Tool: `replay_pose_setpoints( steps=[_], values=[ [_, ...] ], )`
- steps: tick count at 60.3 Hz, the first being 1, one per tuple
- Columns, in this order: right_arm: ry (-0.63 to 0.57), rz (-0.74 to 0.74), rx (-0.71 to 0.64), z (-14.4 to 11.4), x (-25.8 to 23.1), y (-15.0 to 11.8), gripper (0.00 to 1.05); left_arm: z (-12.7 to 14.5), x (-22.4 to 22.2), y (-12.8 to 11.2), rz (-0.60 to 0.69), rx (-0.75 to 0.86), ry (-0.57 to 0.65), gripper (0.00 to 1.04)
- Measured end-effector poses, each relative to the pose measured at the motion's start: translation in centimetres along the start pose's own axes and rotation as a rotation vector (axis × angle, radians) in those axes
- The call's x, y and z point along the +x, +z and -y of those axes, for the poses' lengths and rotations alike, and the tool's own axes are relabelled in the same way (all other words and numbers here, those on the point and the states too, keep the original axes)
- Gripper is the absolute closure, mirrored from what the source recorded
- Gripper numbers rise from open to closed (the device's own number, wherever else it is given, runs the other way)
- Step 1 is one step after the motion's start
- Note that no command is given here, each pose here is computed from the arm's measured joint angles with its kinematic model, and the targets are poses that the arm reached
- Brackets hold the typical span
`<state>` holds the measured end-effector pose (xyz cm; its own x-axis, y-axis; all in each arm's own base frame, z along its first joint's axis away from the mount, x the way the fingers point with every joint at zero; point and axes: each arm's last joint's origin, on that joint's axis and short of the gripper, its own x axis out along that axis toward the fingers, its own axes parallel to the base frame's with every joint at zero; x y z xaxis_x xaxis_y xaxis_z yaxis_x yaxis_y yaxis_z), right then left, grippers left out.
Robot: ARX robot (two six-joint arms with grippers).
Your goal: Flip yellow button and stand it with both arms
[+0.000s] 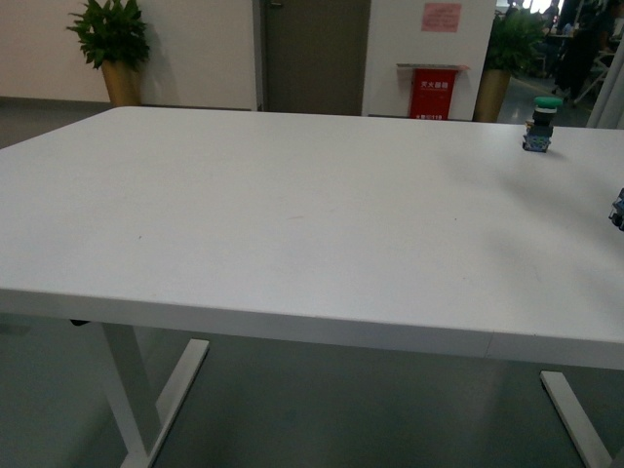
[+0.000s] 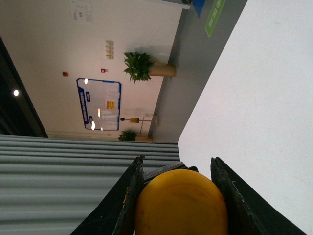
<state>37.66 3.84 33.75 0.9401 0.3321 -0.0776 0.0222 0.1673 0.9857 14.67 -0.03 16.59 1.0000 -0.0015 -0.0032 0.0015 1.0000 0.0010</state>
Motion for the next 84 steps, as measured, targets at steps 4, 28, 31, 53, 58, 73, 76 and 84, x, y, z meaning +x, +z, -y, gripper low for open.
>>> replay_pose_setpoints(
  steps=[4,28,31,53,58,73,76,84],
  values=[
    [-0.001,0.004,-0.006,-0.1,-0.1,0.2,0.69,0.0,-0.4,0.2,0.008,0.0,0.0,1.01],
    [0.005,0.006,-0.027,-0.6,-0.5,0.3,0.69,0.0,-2.2,0.9,0.028,0.0,0.0,1.01],
    [0.006,0.005,-0.029,-0.6,-0.5,0.3,0.69,0.0,-2.4,0.9,0.029,0.0,0.0,1.01],
    [0.002,0.006,-0.038,-0.7,-0.6,0.3,0.69,0.0,-3.4,0.9,0.032,0.0,0.0,1.01],
    [0.002,0.008,-0.039,-0.7,-0.6,0.2,0.69,0.0,-3.6,0.9,0.032,0.0,0.0,1.01],
    [0.002,0.006,-0.041,-0.8,-0.7,0.2,0.69,0.0,-4.6,0.4,-0.002,0.0,-0.002,1.01],
    [0.002,0.006,-0.042,-0.8,-0.7,0.2,0.69,0.0,-4.9,0.4,0.007,-0.001,0.0,1.01],
    [0.005,0.006,-0.043,-0.9,-0.8,0.1,0.69,0.0,-5.0,0.6,0.025,-0.001,0.0,1.01]
  ],
)
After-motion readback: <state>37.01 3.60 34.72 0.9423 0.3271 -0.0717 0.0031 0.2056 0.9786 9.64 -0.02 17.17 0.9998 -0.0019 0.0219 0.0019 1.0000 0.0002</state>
